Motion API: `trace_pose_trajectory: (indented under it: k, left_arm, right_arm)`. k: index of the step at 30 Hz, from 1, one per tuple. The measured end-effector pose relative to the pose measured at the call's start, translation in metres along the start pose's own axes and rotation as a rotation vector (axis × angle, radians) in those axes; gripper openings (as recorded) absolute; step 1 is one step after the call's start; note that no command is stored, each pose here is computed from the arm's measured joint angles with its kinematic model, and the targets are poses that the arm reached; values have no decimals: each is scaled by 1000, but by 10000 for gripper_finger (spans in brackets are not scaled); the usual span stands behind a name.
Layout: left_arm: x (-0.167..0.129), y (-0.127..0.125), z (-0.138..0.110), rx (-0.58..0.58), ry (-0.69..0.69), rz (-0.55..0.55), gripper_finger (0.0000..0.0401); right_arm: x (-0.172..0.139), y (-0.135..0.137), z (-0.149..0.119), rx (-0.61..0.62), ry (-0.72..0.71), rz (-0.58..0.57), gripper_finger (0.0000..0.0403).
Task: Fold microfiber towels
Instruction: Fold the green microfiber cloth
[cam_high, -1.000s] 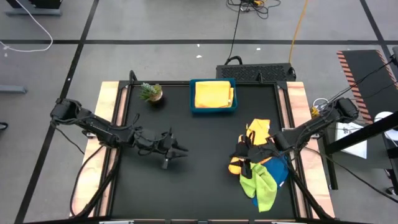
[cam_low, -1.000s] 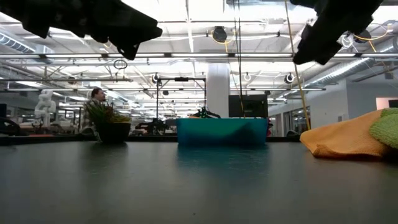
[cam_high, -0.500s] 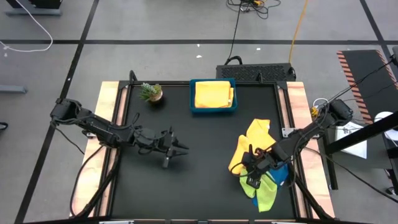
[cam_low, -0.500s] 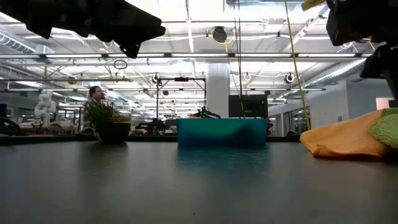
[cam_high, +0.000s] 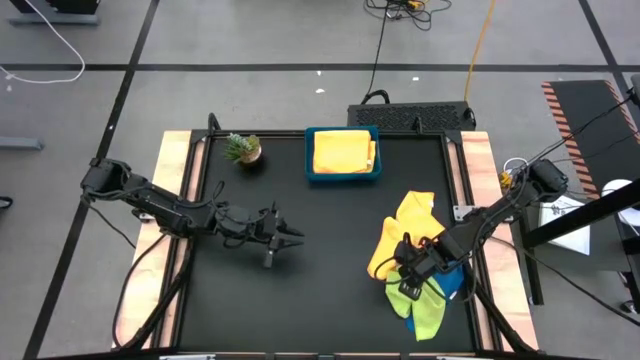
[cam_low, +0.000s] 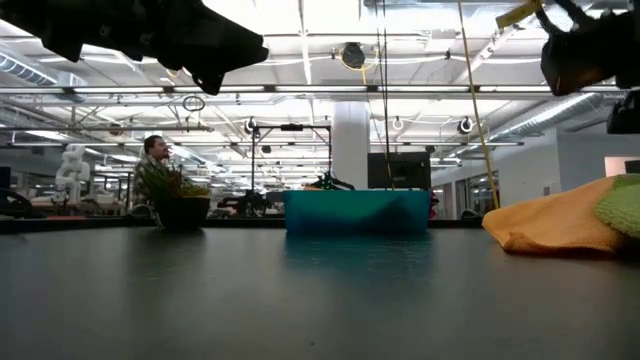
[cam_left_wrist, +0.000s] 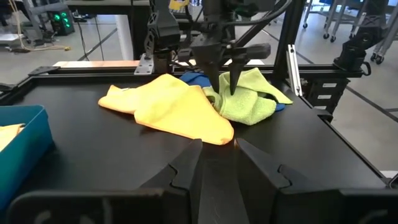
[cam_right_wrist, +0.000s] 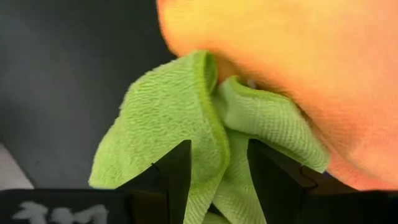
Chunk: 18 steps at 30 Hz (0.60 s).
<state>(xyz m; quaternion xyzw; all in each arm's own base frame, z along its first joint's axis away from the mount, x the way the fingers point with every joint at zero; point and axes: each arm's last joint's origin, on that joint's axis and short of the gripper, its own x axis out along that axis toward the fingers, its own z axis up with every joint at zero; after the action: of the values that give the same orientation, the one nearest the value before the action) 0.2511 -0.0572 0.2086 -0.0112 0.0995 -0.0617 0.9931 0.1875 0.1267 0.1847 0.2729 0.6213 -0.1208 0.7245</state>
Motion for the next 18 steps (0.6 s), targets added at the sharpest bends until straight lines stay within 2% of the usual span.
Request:
trace_pose_trajectory:
  k: [5,8,11,16,18]
  left_arm:
    - [0,0,0,0,1,0,93]
    - [0,0,0,0,1,0,93]
    - [0,0,0,0,1,0,93]
    - [0,0,0,0,0,4,93]
    - [0,0,0,0,0,10,93]
  right_arm:
    - [12,-9,-4,14,25,5,147]
    - [14,-10,-5,0,41,5,133]
    - [12,-9,-5,-31,42,24,98]
    - [8,-6,-3,-90,-2,68,18]
    - [5,-4,-1,-114,-33,101,6]
